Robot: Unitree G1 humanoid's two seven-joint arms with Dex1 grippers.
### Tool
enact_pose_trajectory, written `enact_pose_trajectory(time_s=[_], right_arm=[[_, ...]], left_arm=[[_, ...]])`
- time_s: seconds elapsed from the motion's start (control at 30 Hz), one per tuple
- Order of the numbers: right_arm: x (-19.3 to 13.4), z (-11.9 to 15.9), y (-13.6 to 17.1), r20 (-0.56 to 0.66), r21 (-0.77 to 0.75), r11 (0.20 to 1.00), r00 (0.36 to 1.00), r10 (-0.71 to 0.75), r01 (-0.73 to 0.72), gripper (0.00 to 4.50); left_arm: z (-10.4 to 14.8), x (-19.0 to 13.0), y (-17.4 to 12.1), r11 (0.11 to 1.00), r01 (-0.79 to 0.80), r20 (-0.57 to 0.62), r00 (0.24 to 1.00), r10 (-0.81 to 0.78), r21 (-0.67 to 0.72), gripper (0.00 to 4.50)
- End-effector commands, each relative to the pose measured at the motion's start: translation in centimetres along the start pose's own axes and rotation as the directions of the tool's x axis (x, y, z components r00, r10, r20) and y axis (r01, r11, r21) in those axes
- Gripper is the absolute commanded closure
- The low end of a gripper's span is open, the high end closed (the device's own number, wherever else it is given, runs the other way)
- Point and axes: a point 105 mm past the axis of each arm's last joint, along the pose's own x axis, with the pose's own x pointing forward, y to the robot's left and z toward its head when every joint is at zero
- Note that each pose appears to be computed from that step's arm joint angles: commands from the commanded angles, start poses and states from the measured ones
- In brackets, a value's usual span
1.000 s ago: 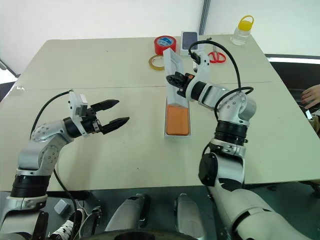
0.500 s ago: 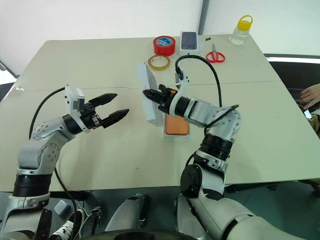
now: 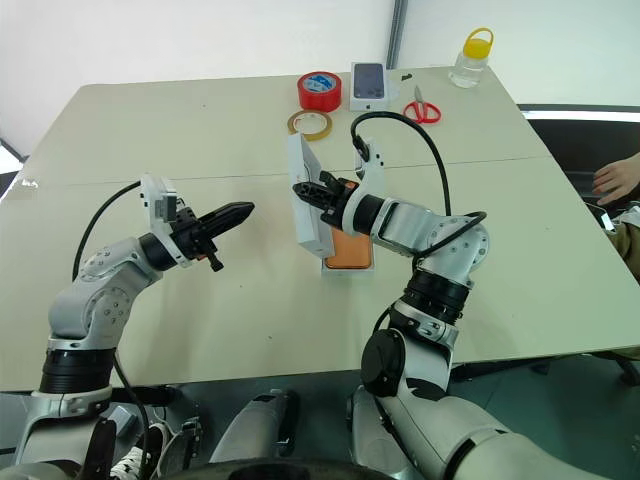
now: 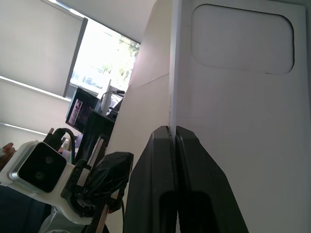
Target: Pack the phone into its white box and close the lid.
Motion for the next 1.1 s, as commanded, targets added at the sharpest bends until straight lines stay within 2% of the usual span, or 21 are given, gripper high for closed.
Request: enact_pose_trajectory(time_s=[0.03, 0.17, 0.27, 0.33, 0.43, 0.57, 0.7, 0.87, 0.97, 1.03, 1.1], right_arm=[[1.2, -2.7, 0.7, -0.036, 0.084, 0.993, 0.996, 0.082, -0.079, 4.50], [1.3, -3.2, 0.4, -0.065, 0.080, 0.995, 0.995, 0.072, -0.067, 4.50], [0.8, -1.8, -0.1, -0.032, -0.021, 0.999, 0.999, 0.033, -0.034, 4.50], [-0.1, 0.8, -0.4, 0.033, -0.112, 0.994, 0.999, 0.015, -0.011, 4.50], [-1.2, 2.7, -0.3, 0.066, -0.370, 0.928, 0.998, -0.024, 0.047, 4.50], [-1.5, 3.0, -0.5, 0.041, -0.432, 0.901, 0.999, -0.029, 0.044, 4.50], [-0.8, 2.4, 0.1, 0.047, -0.346, 0.938, 0.998, 0.031, -0.013, 4.50], [0.2, 1.8, 2.5, 0.071, -0.230, 0.961, 0.983, 0.171, -0.151, 4.50], [0.8, 2.0, 3.4, 0.115, -0.079, 0.974, 0.969, 0.219, -0.210, 4.50], [1.2, 1.2, 2.7, 0.103, 0.025, 0.978, 0.973, 0.204, -0.208, 4.50], [1.3, -0.1, 1.8, 0.076, 0.068, 0.980, 0.981, 0.181, -0.186, 4.50]], left_arm=[[1.9, -0.1, 0.8, 0.997, -0.046, 0.069, 0.997, 0.041, 0.066, 4.46], [2.0, 0.2, 1.1, 0.989, -0.079, 0.068, 0.995, 0.071, 0.121, 4.46], [1.9, 0.5, 1.0, 0.990, -0.077, 0.067, 0.995, 0.069, 0.120, 4.46], [1.9, 0.4, 1.0, 0.990, -0.077, 0.066, 0.995, 0.070, 0.119, 4.46], [1.9, 0.3, 0.9, 0.988, -0.076, 0.063, 0.996, 0.068, 0.131, 4.46], [2.2, 0.4, 1.1, 0.992, -0.089, 0.089, 0.993, 0.080, 0.093, 4.46], [2.1, 0.5, 0.9, 0.991, -0.080, 0.079, 0.994, 0.071, 0.108, 4.46], [2.3, 0.4, 0.6, 0.993, -0.076, 0.091, 0.994, 0.068, 0.090, 4.46], [2.4, 0.0, 0.9, 0.993, -0.091, 0.093, 0.992, 0.084, 0.077, 4.46], [2.4, -0.1, 1.0, 0.993, -0.094, 0.091, 0.992, 0.087, 0.078, 4.46], [2.4, 0.0, 0.9, 0.993, -0.090, 0.089, 0.993, 0.083, 0.074, 4.46]])
